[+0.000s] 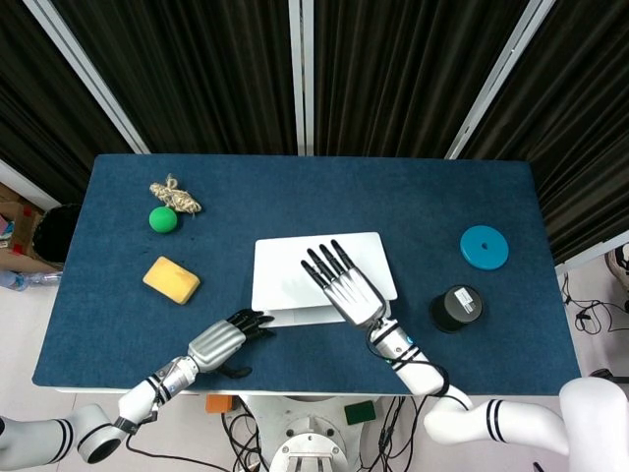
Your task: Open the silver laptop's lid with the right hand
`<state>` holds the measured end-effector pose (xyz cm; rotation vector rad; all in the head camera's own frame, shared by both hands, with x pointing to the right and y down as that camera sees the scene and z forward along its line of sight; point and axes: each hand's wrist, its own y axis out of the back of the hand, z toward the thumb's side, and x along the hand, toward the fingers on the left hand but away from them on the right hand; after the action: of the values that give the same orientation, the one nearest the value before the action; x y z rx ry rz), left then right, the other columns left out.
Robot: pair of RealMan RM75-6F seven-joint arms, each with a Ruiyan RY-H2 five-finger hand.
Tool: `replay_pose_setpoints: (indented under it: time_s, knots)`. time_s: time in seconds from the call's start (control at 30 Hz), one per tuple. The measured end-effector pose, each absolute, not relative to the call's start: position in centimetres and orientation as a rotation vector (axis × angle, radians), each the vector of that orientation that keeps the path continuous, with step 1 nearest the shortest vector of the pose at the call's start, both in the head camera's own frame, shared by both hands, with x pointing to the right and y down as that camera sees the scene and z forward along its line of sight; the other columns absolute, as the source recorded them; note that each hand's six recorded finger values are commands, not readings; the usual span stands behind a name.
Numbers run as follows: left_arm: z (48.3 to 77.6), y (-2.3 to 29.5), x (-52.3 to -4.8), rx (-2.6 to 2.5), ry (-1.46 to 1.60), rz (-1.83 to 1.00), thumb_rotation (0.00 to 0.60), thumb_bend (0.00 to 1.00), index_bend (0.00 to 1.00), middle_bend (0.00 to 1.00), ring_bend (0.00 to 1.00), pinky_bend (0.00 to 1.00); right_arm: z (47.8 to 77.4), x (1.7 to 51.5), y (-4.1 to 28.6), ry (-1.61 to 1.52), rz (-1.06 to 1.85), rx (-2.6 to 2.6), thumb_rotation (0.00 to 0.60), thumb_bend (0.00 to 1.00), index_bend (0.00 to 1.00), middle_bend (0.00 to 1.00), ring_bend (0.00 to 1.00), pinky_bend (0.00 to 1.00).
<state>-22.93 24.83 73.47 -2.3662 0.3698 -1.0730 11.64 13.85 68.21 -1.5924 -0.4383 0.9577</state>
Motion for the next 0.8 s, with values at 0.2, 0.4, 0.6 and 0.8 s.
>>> replay_pose_setpoints:
  time_s: [0.2, 0.4, 0.6, 0.8]
  knots:
    - [73.3, 24.8, -22.9, -2.363, 0.364, -1.074, 0.600, 0.17, 0.18, 0.08, 0.00, 0.03, 67.6, 11.8, 11.3, -0.494, 0.988, -1.579, 0.600, 0.22, 0.00, 0.00, 0.00, 0.00]
    - [73.1, 24.8, -22.9, -2.354, 0.359, -1.073, 0.600, 0.17, 0.18, 0.08, 0.00, 0.03, 66.9, 11.7, 7.7, -0.564, 1.026, -1.570, 0.600, 0.22, 0.00, 0.00, 0.00, 0.00]
    - [72.8, 24.8, -22.8, -2.347, 0.354, -1.071, 0.600, 0.17, 0.18, 0.08, 0.00, 0.03, 66.7, 11.7, 3.5, -0.626, 1.085, -1.568, 0.600, 0.22, 0.00, 0.00, 0.00, 0.00]
    - [72.6, 24.8, -22.6, -2.341, 0.345, -1.069, 0.600, 0.17, 0.18, 0.08, 0.00, 0.03, 67.2, 12.0, -0.5, -0.672, 1.150, -1.561, 0.600, 0.23, 0.00, 0.00, 0.00, 0.00]
